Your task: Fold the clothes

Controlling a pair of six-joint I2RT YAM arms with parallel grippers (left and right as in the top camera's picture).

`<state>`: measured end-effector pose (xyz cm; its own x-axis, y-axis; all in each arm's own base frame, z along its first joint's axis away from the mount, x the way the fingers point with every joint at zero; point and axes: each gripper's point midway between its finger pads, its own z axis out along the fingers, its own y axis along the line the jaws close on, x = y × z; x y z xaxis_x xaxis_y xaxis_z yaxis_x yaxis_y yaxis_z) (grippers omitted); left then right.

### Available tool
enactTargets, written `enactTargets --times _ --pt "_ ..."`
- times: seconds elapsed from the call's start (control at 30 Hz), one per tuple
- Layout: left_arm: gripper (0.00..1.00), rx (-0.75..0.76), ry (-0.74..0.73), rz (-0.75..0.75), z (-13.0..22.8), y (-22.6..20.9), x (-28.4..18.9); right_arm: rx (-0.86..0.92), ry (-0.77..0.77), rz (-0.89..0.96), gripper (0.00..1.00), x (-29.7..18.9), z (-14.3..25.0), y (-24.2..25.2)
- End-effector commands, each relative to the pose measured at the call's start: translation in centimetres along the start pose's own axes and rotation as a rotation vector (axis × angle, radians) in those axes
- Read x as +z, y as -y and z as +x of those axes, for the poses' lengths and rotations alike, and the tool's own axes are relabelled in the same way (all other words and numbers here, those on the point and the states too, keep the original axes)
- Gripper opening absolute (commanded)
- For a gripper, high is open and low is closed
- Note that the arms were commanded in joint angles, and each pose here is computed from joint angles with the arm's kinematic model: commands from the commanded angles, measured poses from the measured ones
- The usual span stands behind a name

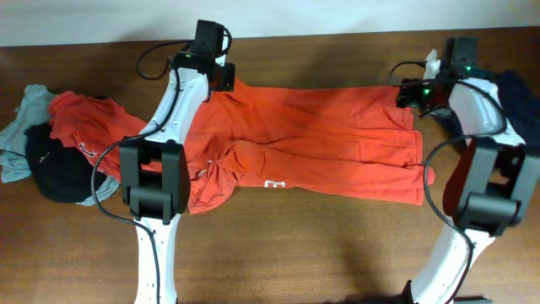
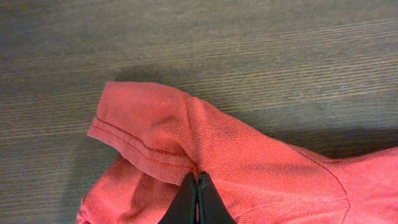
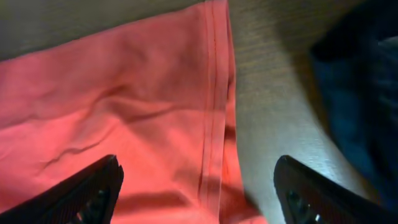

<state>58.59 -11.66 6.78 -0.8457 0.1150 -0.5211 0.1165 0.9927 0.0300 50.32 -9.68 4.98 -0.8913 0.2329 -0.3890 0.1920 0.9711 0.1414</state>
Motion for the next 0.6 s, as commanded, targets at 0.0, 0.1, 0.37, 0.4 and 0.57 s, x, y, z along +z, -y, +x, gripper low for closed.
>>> enactTargets --times 0.0,0.1,0.37,0.4,0.57 --pt "0.01 -0.017 0.016 -0.017 -0.6 -0.6 -0.1 -0.050 0.011 -0.034 0.77 2.4 -0.2 -0.7" --pt "0.01 -0.017 0.013 -0.017 -0.5 -0.6 -0.1 -0.060 0.051 -0.064 0.76 4.3 -1.0 -1.1" --pt "0.01 -0.016 0.012 -0.018 -0.5 -0.6 -0.1 -0.092 0.097 -0.095 0.46 7.8 -1.5 -3.0" --pt "0.01 -0.017 0.013 -0.019 -0.5 -0.6 -0.1 -0.091 0.099 -0.097 0.42 8.1 -1.5 -3.2" --pt "0.01 -0.017 0.013 -0.026 -0.5 -0.7 -0.1 -0.093 0.121 -0.097 0.28 8.2 -2.1 -3.1"
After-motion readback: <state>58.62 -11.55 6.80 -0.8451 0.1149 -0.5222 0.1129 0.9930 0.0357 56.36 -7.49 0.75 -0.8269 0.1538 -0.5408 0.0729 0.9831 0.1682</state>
